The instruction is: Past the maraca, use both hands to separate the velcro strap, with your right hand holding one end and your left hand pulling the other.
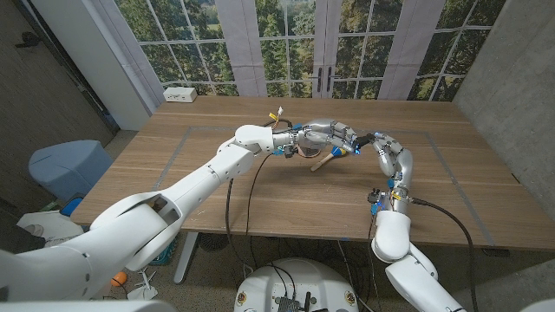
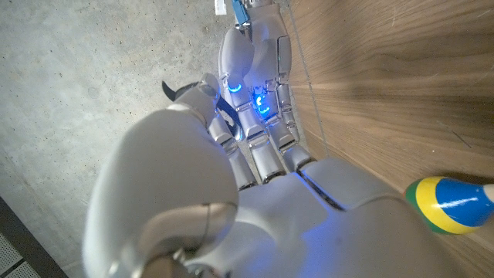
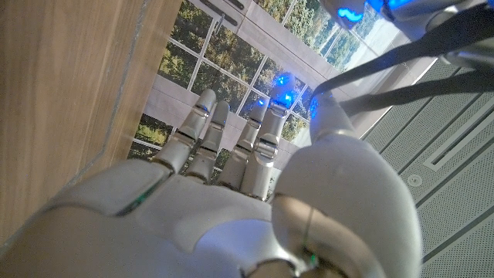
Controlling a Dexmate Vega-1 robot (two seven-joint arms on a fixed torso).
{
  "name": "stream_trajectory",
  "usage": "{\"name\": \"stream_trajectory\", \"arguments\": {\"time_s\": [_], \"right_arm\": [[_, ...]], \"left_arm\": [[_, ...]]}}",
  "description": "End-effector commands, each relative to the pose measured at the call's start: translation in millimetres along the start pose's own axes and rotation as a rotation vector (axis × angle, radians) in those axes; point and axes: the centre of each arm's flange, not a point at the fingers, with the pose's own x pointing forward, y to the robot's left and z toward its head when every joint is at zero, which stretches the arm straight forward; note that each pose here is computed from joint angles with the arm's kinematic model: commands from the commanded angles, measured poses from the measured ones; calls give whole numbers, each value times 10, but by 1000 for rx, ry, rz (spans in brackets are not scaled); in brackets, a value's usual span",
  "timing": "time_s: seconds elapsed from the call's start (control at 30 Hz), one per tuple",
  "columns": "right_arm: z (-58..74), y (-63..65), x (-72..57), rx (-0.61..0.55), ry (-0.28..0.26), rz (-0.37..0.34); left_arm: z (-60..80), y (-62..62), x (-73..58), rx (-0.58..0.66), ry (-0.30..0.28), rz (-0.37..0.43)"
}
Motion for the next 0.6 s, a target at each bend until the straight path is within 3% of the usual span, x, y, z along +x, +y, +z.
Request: {"name": "stream_trajectory", "arguments": {"time_s": [0.03, 0.6], "right_arm": [[-81, -54, 9, 75, 56, -96], [-141, -88, 50, 143, 192, -204]], "left_arm": [[81, -71, 5, 47, -12, -45], [168, -121, 51, 87, -40, -97]]}}
